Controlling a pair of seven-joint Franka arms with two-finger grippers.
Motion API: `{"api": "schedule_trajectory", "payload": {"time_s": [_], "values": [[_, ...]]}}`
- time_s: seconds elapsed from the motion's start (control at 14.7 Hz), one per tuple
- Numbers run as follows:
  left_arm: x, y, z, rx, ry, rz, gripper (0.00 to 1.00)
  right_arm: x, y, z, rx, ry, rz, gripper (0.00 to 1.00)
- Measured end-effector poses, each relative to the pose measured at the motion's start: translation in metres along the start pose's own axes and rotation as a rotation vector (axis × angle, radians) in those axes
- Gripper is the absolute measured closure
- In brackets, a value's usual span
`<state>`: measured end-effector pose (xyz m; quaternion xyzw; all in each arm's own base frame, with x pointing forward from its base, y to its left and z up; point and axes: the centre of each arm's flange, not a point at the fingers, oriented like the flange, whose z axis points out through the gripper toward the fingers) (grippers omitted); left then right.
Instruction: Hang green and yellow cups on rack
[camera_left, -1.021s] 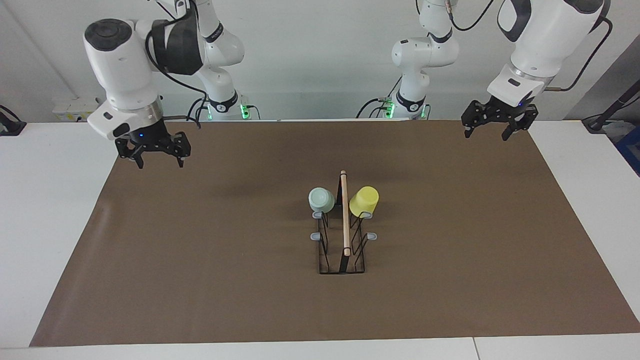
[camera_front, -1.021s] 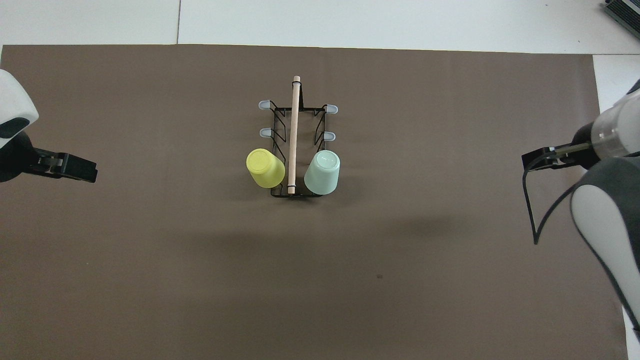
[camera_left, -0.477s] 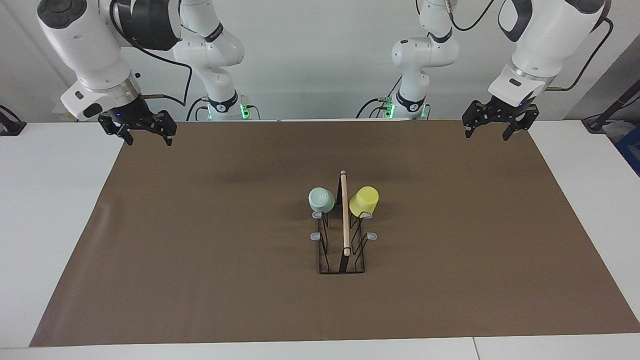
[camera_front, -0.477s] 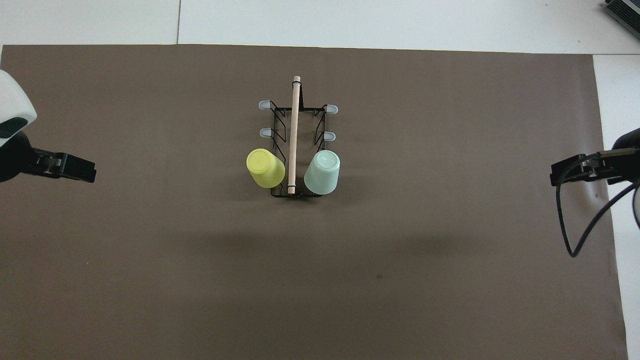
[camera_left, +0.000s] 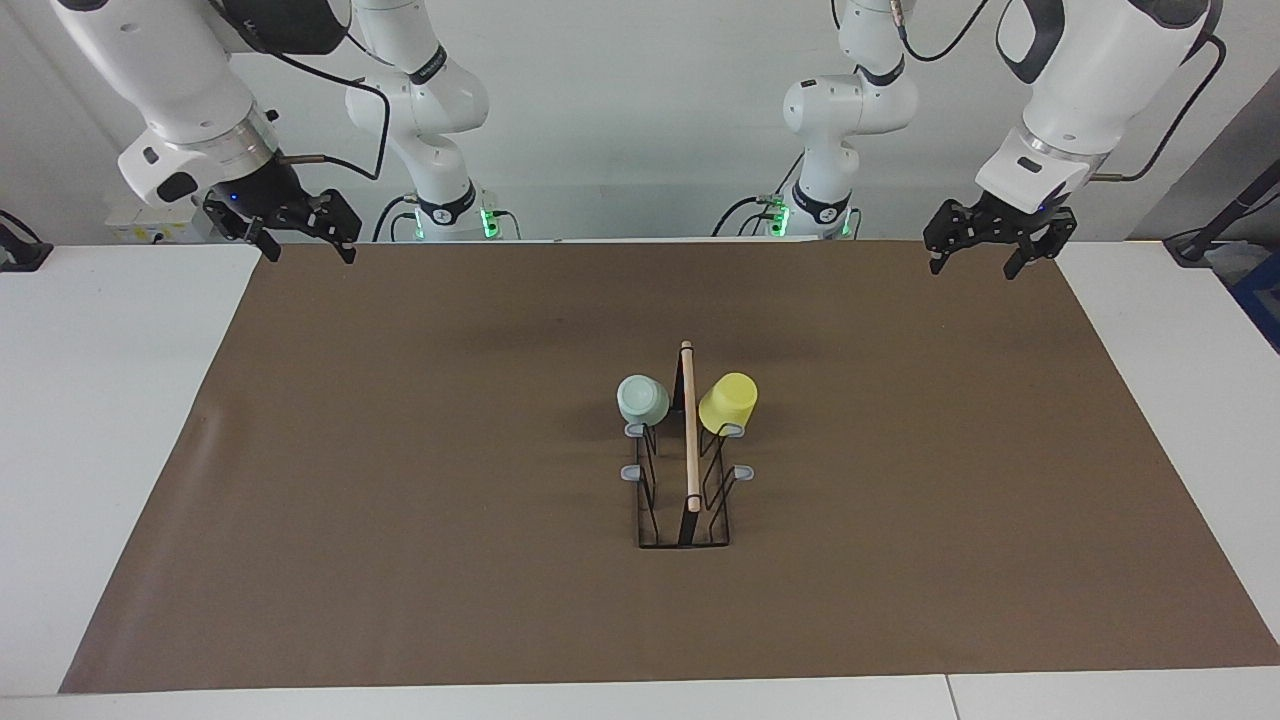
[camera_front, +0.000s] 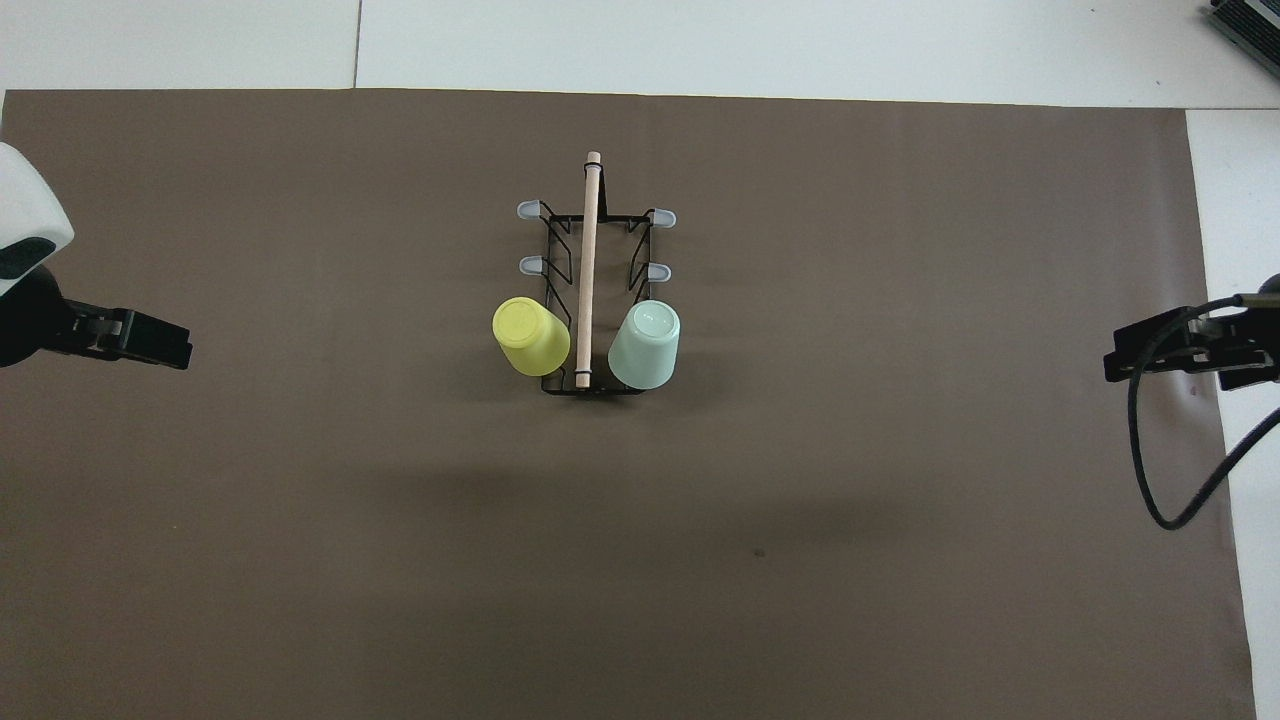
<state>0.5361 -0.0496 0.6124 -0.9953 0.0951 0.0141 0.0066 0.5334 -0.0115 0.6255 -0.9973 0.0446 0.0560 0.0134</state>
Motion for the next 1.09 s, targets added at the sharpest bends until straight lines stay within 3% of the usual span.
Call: {"api": "schedule_trajectory", "payload": {"time_s": [0.89, 1.09], "values": [[0.0, 0.0, 0.0, 0.0, 0.0, 0.0, 0.0, 0.001, -0.006, 0.0, -0.062, 0.006, -0.017, 0.0], [0.0, 0.0, 0.0, 0.0, 0.0, 0.0, 0.0, 0.004, -0.012, -0.003, -0.072, 0.041, -0.028, 0.0]]}}
